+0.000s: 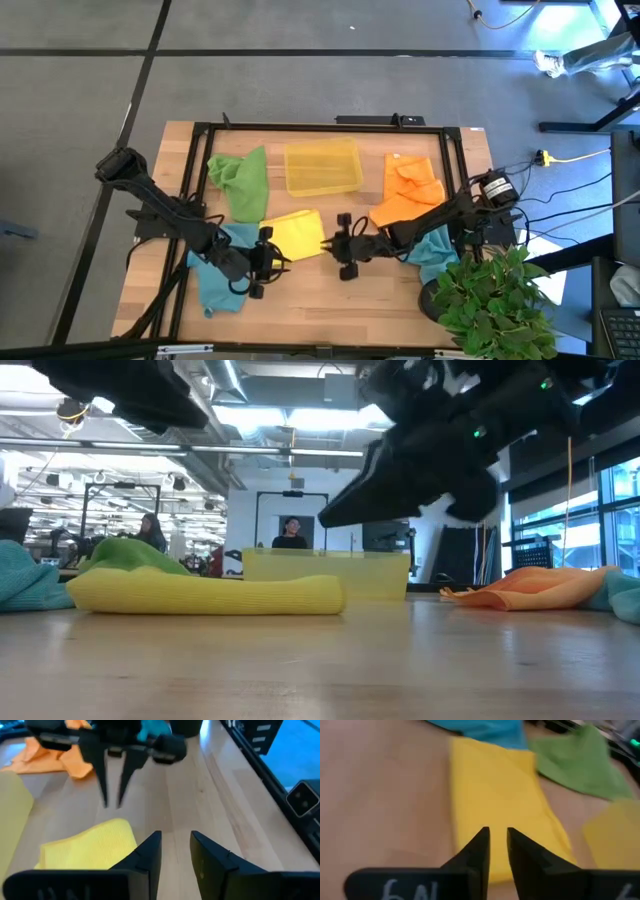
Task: Fold microfiber towels
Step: Put the yellow towel into the yellow bin
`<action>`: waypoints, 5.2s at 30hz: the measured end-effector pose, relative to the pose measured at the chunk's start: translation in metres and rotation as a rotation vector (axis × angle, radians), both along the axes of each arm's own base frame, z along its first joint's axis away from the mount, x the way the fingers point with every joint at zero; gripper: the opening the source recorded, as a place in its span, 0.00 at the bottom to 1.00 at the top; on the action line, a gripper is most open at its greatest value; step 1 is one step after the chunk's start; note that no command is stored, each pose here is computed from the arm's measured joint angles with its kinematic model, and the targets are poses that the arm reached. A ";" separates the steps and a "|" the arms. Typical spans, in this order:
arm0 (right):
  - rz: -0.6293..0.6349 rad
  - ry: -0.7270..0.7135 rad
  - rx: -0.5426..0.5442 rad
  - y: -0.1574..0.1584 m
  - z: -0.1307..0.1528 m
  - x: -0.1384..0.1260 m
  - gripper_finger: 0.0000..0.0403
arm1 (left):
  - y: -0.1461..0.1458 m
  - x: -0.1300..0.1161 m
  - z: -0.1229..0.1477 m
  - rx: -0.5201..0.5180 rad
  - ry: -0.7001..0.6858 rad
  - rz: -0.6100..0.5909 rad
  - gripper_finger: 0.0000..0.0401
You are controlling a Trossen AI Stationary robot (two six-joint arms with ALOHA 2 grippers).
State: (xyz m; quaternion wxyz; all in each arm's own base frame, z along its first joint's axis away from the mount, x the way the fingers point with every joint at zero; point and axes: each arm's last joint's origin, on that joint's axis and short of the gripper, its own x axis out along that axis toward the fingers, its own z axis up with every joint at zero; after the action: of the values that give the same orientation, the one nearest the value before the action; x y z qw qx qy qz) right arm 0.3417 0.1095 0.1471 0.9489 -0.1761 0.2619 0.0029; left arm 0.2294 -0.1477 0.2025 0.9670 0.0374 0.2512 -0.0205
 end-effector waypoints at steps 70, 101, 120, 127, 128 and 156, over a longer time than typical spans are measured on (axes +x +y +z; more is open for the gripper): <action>0.167 0.108 -0.197 0.001 -0.043 0.006 0.80 | -0.020 -0.013 -0.073 0.367 0.475 0.052 0.72; 0.066 0.149 -0.303 -0.019 -0.065 0.013 0.69 | -0.011 -0.014 -0.089 0.529 0.547 0.095 0.58; 0.099 0.179 -0.236 -0.034 -0.068 0.016 0.43 | -0.007 -0.013 -0.090 0.542 0.564 0.095 0.21; 0.091 0.183 -0.222 -0.036 -0.068 0.016 0.24 | -0.001 -0.009 -0.091 0.534 0.575 0.116 0.08; 0.088 0.183 -0.219 -0.037 -0.068 0.016 0.21 | 0.000 -0.009 -0.091 0.538 0.578 0.118 0.06; -0.102 -0.002 -0.283 -0.067 0.083 -0.029 0.02 | 0.067 0.010 0.045 0.637 0.208 0.252 0.00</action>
State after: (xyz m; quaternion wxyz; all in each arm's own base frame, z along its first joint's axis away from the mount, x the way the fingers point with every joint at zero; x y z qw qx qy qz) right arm 0.3125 0.0426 0.2303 0.9138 -0.2944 0.2674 -0.0827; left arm 0.2392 -0.0807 0.2475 0.8710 0.3036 0.3445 0.1748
